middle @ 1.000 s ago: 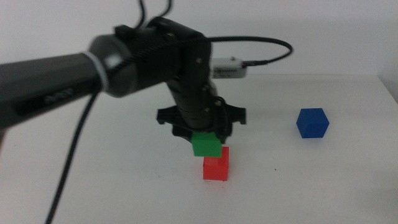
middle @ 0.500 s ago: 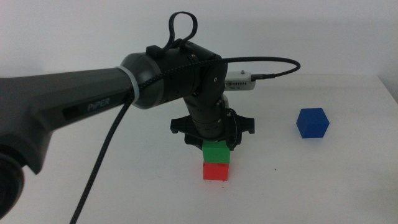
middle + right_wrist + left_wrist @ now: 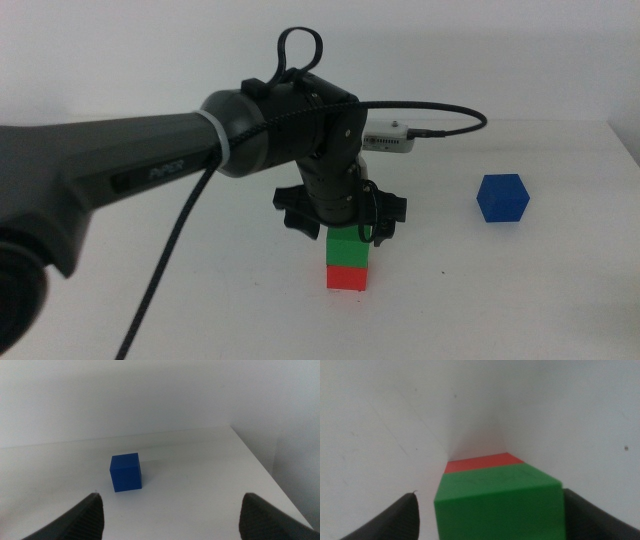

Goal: Stack red cubes first, then green, then blue cubes in a specific spot.

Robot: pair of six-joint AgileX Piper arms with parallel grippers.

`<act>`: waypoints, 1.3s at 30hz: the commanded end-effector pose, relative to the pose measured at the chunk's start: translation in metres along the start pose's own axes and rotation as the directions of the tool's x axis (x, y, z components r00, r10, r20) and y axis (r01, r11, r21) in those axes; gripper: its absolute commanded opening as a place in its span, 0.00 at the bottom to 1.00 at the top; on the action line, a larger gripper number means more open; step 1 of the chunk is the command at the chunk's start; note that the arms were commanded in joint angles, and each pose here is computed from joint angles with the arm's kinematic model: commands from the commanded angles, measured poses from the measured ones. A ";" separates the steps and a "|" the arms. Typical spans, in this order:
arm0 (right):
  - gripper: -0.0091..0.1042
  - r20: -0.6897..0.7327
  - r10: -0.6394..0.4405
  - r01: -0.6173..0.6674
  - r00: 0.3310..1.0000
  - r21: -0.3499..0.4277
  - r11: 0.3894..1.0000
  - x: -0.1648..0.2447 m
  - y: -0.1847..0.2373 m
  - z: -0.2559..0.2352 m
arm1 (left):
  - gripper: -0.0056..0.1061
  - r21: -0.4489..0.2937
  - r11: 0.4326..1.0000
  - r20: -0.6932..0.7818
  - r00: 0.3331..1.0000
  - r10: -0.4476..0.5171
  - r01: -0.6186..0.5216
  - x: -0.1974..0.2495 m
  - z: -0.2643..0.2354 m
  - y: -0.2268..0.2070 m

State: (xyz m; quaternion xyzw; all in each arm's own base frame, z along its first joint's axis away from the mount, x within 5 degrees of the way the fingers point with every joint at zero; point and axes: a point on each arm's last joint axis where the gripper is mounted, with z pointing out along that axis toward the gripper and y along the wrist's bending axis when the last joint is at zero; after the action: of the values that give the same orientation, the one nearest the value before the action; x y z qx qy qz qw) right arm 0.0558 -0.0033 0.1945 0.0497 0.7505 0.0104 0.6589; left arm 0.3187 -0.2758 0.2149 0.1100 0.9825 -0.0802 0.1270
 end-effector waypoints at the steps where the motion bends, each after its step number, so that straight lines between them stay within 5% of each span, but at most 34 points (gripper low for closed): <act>1: 0.86 0.010 -0.013 0.013 1.000 0.005 1.000 0.000 0.000 0.000 | 0.89 0.027 0.995 0.069 0.993 0.091 -0.093 -0.006 -0.029 0.000; 7: 0.86 0.010 -0.013 0.013 1.000 0.005 1.000 0.000 0.000 0.000 | 0.89 0.158 0.944 0.218 0.943 0.253 -0.290 0.007 -0.161 0.017; 10: 0.86 0.010 -0.013 0.013 1.000 0.005 1.000 0.000 0.000 0.000 | 0.89 0.142 0.883 0.301 0.869 0.393 -0.448 0.039 -0.226 0.038; 15: 0.86 0.010 -0.013 0.013 1.000 0.005 1.000 0.000 0.000 0.000 | 0.89 0.088 0.890 0.519 0.783 0.342 -0.447 0.114 -0.291 0.083; 23: 0.86 0.010 -0.013 0.013 1.000 0.005 1.000 0.000 0.000 0.000 | 0.89 0.160 0.892 0.726 0.663 0.184 -0.423 0.201 -0.319 0.109; 35: 0.86 0.051 -0.009 0.009 0.999 -0.001 1.000 -0.003 0.000 0.000 | 0.89 0.156 0.894 0.742 0.647 0.176 -0.421 0.214 -0.326 0.114; 39: 0.86 0.161 0.115 -0.110 0.980 -0.040 0.993 -0.014 0.002 -0.001 | 0.89 0.156 0.894 0.742 0.647 0.176 -0.421 0.214 -0.326 0.114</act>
State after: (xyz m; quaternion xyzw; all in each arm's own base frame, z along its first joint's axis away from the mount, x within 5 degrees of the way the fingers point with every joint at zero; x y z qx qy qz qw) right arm 0.0566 -0.0024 0.2048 0.0710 0.7099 0.0416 0.6995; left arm 0.0675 -0.0642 0.4545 0.2526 0.7980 -0.2514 0.4859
